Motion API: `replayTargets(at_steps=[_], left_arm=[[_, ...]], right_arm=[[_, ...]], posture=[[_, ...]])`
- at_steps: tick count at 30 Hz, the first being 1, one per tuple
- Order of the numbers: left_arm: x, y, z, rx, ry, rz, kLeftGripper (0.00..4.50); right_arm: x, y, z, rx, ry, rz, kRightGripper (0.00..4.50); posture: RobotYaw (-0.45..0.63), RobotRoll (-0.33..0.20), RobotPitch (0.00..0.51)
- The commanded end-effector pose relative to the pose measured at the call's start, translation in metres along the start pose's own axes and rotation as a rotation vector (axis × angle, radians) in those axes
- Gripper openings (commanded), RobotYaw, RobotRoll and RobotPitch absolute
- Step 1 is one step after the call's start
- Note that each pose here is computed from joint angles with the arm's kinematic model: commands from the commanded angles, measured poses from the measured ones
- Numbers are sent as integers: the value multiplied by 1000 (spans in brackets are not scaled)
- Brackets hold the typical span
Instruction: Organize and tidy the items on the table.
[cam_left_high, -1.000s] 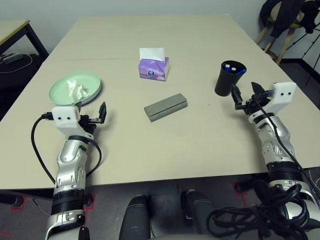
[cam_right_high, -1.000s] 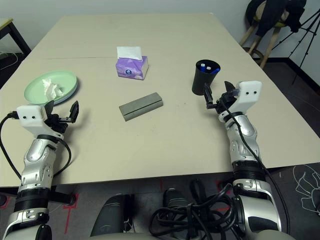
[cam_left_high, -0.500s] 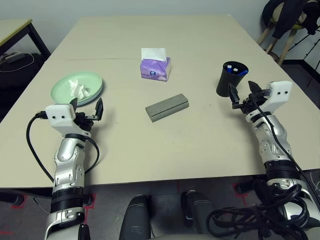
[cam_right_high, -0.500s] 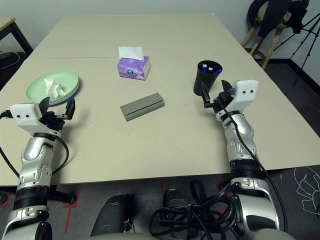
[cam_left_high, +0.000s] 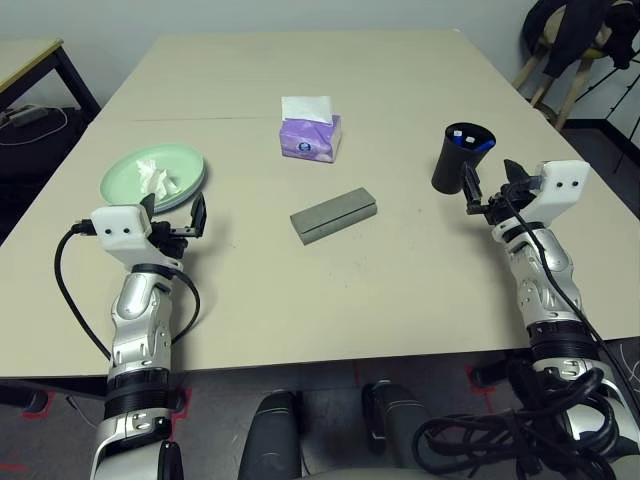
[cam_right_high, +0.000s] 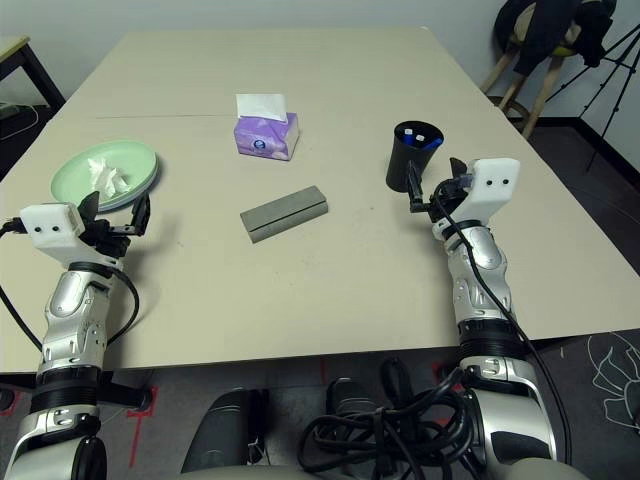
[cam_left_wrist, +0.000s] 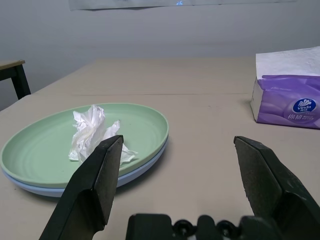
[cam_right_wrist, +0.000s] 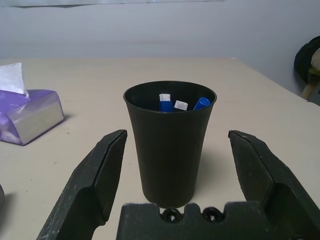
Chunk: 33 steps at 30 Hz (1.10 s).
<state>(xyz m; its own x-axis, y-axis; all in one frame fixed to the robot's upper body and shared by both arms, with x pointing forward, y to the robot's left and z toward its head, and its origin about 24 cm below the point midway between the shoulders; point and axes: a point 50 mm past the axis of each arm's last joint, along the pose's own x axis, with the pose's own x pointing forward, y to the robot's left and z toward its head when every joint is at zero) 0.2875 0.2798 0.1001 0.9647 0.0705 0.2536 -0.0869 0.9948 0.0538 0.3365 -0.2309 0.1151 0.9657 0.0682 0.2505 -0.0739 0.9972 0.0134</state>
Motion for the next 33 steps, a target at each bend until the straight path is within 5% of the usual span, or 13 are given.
replayTargets(at_steps=[1,33], left_arm=[[0,0,-4,-4,8,11,4500],[-2,-4,4,3,-12,5,4500]], right_arm=[[0,-3,-1,-5,-3,-12,4472],[-2,-7,-2,-26,-2,11,4472]], posture=[[-2,0,85],[-20,0,112]])
